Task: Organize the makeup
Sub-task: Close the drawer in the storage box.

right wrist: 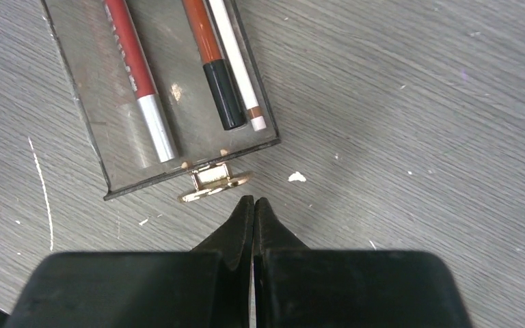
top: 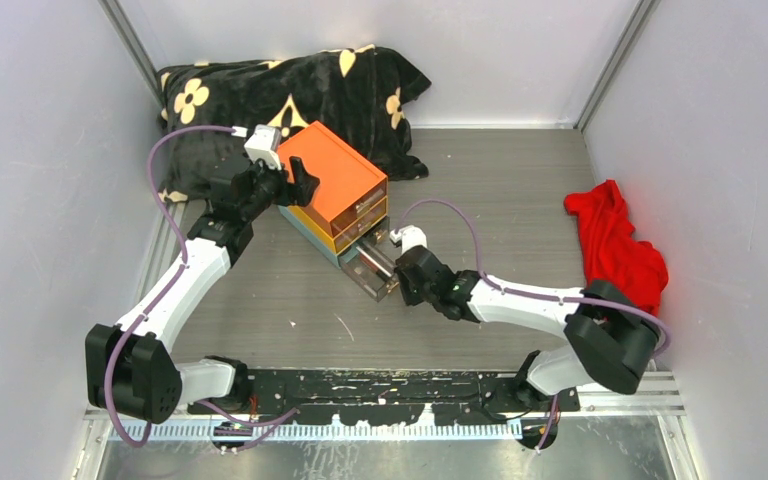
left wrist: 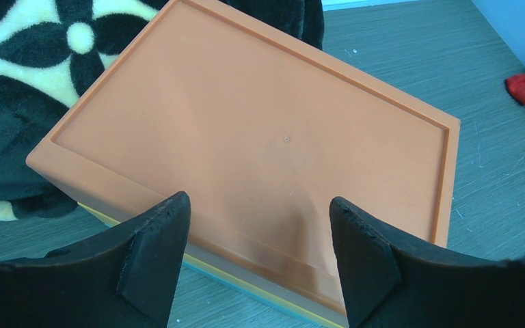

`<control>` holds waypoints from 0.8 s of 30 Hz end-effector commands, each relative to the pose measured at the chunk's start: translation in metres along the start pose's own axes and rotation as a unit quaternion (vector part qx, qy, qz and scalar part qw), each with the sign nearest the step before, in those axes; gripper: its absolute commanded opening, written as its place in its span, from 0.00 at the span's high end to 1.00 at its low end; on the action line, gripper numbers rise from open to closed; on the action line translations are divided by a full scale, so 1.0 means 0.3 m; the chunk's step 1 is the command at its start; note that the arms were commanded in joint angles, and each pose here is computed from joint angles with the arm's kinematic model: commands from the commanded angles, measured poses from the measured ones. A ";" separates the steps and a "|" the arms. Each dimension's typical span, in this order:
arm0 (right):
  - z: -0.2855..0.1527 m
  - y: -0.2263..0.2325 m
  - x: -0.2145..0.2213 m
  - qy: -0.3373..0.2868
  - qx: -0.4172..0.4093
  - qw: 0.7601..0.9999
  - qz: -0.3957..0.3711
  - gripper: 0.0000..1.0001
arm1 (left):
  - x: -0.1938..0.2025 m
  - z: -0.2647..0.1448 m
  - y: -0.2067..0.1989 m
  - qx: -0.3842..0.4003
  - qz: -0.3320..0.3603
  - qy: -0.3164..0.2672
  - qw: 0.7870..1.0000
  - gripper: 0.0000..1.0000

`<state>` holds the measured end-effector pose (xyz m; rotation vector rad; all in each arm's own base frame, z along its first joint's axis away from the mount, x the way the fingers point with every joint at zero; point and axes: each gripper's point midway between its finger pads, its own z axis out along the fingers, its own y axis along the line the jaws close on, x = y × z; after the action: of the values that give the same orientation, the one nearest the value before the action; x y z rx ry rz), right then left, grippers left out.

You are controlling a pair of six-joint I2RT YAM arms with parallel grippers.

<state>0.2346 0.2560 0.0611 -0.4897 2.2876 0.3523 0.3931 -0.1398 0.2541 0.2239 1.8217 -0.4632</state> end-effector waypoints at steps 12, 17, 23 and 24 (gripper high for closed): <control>0.071 0.131 -0.236 -0.084 -0.044 0.995 0.014 0.99 | 0.148 0.010 0.036 -0.025 -0.011 0.076 0.997 0.24; 0.117 0.152 -0.268 -0.091 -0.044 0.995 0.007 0.99 | 0.160 0.014 0.042 -0.028 -0.011 0.080 0.996 0.24; 0.171 0.167 -0.320 -0.104 -0.034 0.994 -0.008 0.99 | 0.154 0.010 0.045 -0.031 -0.008 0.080 0.996 0.24; 0.179 0.169 -0.330 -0.108 -0.033 0.994 -0.009 0.99 | 0.154 0.009 0.045 -0.031 -0.007 0.080 0.996 0.24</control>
<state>0.2846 0.3228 0.0707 -0.5095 2.1918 0.4160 0.3991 -0.1422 0.2518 0.2295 1.8151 -0.4538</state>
